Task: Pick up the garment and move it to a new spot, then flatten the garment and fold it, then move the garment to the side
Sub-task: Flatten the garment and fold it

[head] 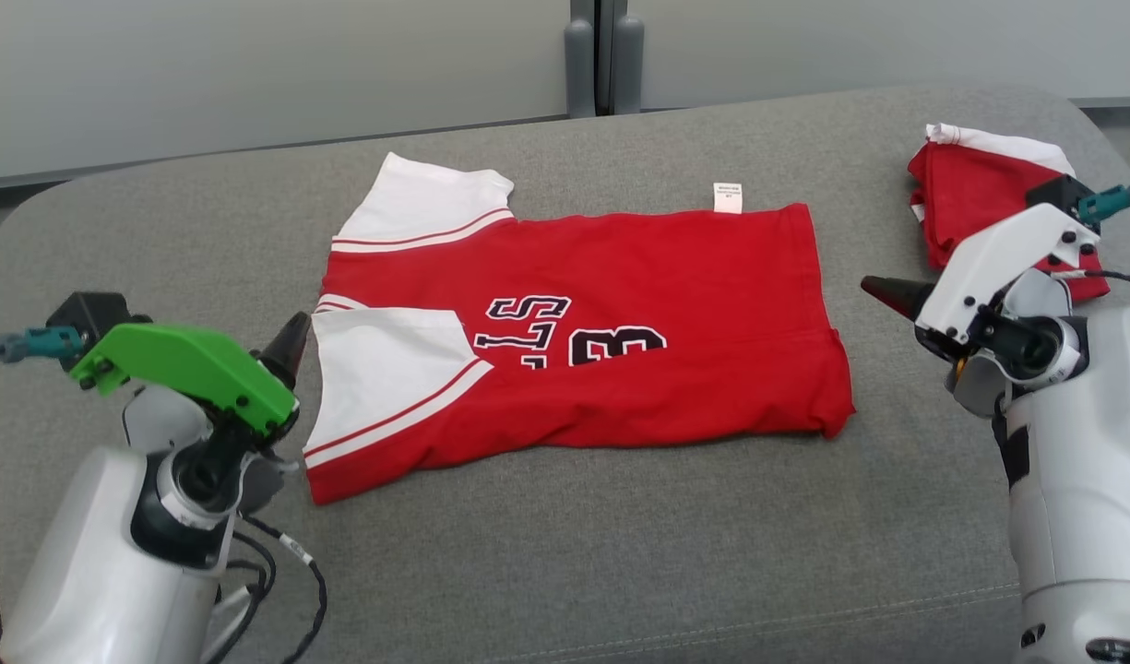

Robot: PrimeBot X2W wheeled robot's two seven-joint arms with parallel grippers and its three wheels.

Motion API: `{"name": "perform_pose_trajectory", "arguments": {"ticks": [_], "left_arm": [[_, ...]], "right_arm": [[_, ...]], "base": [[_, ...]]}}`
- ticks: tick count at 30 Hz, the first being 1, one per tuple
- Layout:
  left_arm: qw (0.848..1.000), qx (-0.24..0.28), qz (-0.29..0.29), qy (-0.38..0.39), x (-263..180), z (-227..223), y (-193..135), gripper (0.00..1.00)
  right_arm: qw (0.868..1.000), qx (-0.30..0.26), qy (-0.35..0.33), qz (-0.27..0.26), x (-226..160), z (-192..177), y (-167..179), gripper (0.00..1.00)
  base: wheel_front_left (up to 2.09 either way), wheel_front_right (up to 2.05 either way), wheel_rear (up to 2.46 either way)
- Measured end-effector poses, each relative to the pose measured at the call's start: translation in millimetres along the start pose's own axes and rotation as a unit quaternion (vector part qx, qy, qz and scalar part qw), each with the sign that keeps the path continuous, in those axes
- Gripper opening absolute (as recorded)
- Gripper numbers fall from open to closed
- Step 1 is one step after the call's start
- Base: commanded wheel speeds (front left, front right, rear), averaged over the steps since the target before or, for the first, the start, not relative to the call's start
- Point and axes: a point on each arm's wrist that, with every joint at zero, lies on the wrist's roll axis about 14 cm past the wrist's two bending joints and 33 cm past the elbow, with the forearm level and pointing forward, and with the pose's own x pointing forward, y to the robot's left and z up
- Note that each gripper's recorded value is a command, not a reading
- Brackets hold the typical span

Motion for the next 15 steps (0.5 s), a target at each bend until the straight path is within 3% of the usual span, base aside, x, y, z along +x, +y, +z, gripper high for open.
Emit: {"name": "perform_pose_trajectory", "arguments": {"ticks": [10,15], "left_arm": [[0.999,-0.042,0.010,-0.017,-47.2,-38.4,27.2,1.00],[0.998,-0.052,0.033,-0.008,-58.4,-68.5,45.4,1.00]], "right_arm": [[0.998,-0.030,-0.057,0.020,-37.8,-25.4,-5.4,1.00],[0.996,-0.019,-0.079,0.027,-46.9,-43.2,-15.0,1.00]], "base": [[0.00,0.00,0.00],[0.00,0.00,0.00]]}}
